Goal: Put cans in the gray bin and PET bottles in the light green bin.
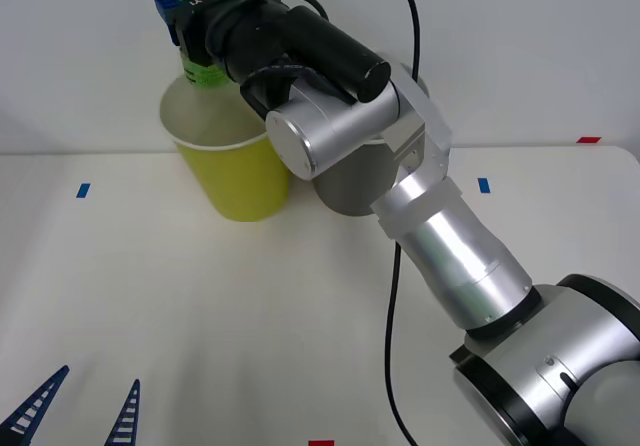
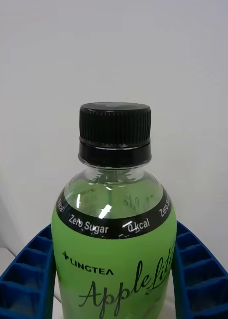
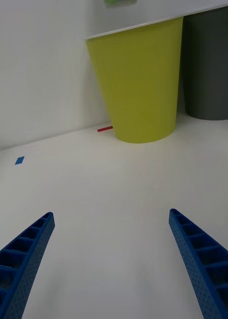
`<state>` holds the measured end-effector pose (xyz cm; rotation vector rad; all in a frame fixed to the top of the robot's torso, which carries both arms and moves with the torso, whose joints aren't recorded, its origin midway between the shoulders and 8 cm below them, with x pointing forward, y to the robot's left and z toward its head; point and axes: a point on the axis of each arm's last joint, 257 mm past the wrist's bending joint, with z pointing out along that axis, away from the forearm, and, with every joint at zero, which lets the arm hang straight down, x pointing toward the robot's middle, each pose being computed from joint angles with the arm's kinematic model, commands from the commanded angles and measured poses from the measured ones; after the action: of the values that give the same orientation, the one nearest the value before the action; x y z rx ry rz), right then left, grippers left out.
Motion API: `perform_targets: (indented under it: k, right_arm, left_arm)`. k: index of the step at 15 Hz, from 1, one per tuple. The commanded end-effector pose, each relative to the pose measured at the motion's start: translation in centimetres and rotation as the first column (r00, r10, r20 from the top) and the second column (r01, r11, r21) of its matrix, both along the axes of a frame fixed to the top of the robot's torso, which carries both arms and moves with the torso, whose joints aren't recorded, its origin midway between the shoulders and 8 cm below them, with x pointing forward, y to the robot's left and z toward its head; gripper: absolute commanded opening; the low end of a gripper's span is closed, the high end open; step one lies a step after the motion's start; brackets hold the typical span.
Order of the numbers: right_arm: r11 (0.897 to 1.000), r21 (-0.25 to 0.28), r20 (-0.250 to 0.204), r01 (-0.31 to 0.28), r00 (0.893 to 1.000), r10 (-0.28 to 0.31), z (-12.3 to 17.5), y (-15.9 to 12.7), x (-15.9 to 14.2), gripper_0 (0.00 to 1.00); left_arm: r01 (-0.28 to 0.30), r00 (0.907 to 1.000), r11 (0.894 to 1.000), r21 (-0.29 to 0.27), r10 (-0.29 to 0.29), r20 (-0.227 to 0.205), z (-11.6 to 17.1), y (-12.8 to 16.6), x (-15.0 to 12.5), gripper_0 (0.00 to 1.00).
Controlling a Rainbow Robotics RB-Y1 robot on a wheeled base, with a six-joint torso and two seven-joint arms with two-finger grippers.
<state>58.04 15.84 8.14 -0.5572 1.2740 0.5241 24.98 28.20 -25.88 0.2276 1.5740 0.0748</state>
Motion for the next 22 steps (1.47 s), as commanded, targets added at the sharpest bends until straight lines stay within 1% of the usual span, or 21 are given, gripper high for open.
perform_targets:
  k: [1, 4, 6, 7, 8, 9, 10, 11, 12, 13, 14, 16, 17, 19, 21, 22]
  right_arm:
    - [0.999, -0.023, 0.028, 0.027, 0.999, -0.027, 0.2, -0.5, 0.4, 0.59]
    - [0.999, -0.022, 0.035, 0.042, 0.999, -0.041, 0.5, -1.1, 0.7, 0.59]
    - [0.999, -0.015, 0.067, 0.040, 0.997, -0.039, 1.5, -1.3, -0.2, 0.59]
    - [0.999, -0.018, 0.069, 0.038, 0.997, -0.037, 1.9, -1.5, -0.9, 0.59]
    - [0.999, -0.038, 0.037, 0.033, 0.999, -0.032, 1.8, -2.0, -2.4, 0.59]
    - [0.998, -0.046, 0.005, 0.031, 1.000, -0.031, 1.9, -2.8, -3.6, 0.59]
    - [0.998, -0.057, -0.032, 0.039, 0.999, -0.041, 1.7, -4.4, -4.7, 0.59]
    - [0.998, -0.056, -0.088, 0.032, 0.995, -0.037, 1.3, -6.3, -6.5, 0.59]
    - [0.998, -0.056, -0.118, 0.033, 0.992, -0.039, 0.6, -7.9, -7.5, 0.59]
    - [0.999, -0.042, -0.127, 0.030, 0.991, -0.035, 0.0, -9.1, -8.3, 0.59]
    - [0.999, -0.029, -0.133, 0.040, 0.990, -0.043, -0.9, -10.8, -9.0, 0.59]
    - [0.998, -0.019, -0.139, 0.058, 0.988, -0.060, -2.1, -12.9, -10.1, 0.59]
    - [0.997, -0.016, -0.150, 0.074, 0.986, -0.075, -3.1, -14.2, -10.9, 0.59]
    - [0.996, -0.027, -0.152, 0.087, 0.984, -0.090, -4.6, -15.9, -12.2, 0.59]
    - [0.997, -0.006, -0.143, 0.083, 0.986, -0.083, -6.9, -16.7, -13.4, 0.59]
    - [0.996, -0.009, -0.140, 0.088, 0.986, -0.088, -8.2, -17.2, -13.8, 0.59]
  left_arm:
    - [0.000, 1.0000, 1.000, 0.000, 0.000, 0.000, 0.0, 0.0, 0.0, 0.79]
    - [0.000, 1.0000, 1.000, 0.000, 0.000, 0.000, 0.0, 0.0, 0.0, 0.79]
    - [0.000, 1.0000, 1.000, 0.000, 0.000, 0.000, 0.0, 0.0, 0.0, 0.79]
    - [0.000, 1.0000, 1.000, 0.000, 0.000, 0.000, 0.0, 0.0, 0.0, 0.79]
    - [0.000, 1.0000, 1.000, 0.000, 0.000, 0.000, 0.0, 0.0, 0.0, 0.79]
    - [0.000, 1.0000, 1.000, 0.000, 0.000, 0.000, 0.0, 0.0, 0.0, 0.79]
    - [0.000, 1.0000, 1.000, 0.000, 0.000, 0.000, 0.0, 0.0, 0.0, 0.79]
    - [0.000, 1.0000, 1.000, 0.000, 0.000, 0.000, 0.0, 0.0, 0.0, 0.79]
    - [0.000, 1.0000, 1.000, 0.000, 0.000, 0.000, 0.0, 0.0, 0.0, 0.79]
    - [0.000, 1.0000, 1.000, 0.000, 0.000, 0.000, 0.0, 0.0, 0.0, 0.79]
    - [0.000, 1.0000, 1.000, 0.000, 0.000, 0.000, 0.0, 0.0, 0.0, 0.79]
    - [0.000, 1.0000, 1.000, 0.000, 0.000, 0.000, 0.0, 0.0, 0.0, 0.79]
    - [0.000, 1.0000, 1.000, 0.000, 0.000, 0.000, 0.0, 0.0, 0.0, 0.79]
    - [0.000, 1.0000, 1.000, 0.000, 0.000, 0.000, 0.0, 0.0, 0.0, 0.79]
    - [0.000, 1.0000, 1.000, 0.000, 0.000, 0.000, 0.0, 0.0, 0.0, 0.79]
    - [0.000, 1.0000, 1.000, 0.000, 0.000, 0.000, 0.0, 0.0, 0.0, 0.79]
